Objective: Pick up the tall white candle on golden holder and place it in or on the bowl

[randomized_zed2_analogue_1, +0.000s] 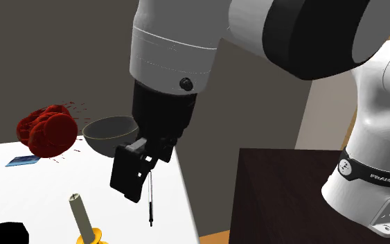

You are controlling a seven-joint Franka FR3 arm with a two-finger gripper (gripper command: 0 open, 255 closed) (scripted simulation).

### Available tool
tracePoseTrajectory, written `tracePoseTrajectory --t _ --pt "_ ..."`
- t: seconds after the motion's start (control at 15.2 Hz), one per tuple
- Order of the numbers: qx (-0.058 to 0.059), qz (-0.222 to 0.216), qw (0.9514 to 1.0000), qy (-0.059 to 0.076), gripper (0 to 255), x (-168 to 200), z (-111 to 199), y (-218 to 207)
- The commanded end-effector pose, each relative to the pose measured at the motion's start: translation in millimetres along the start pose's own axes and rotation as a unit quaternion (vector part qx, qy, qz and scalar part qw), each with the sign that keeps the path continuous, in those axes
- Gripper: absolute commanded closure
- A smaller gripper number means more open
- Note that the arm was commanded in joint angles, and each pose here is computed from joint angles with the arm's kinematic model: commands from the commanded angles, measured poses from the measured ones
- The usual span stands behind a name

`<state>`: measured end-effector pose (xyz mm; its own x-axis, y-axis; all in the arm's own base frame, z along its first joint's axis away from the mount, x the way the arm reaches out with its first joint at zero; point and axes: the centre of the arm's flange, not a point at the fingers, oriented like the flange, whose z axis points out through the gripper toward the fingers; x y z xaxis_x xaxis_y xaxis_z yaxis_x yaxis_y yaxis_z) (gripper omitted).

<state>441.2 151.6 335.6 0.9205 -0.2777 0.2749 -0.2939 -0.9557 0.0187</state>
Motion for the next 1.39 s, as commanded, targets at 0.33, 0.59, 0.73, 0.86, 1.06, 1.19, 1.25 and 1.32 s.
tracePoseTrajectory --t 0.33,0.59,0.73,0.86,1.06,1.19,1.25,1.32 --pt "-0.001 0.013 0.9976 0.068 0 25 55 -59" --pt "-0.001 0.015 0.9969 0.077 0 32 78 -67" --pt "-0.001 0.015 0.9969 0.077 0 33 89 -67" --pt "-0.001 0.015 0.9969 0.077 0 35 99 -67" --pt "-0.001 0.015 0.9969 0.077 0 35 102 -67" --pt "-0.001 0.015 0.9969 0.077 0 35 102 -67" --pt "-0.001 0.015 0.9969 0.077 0 35 102 -67" --pt "-0.001 0.015 0.9969 0.077 0 35 102 -67"
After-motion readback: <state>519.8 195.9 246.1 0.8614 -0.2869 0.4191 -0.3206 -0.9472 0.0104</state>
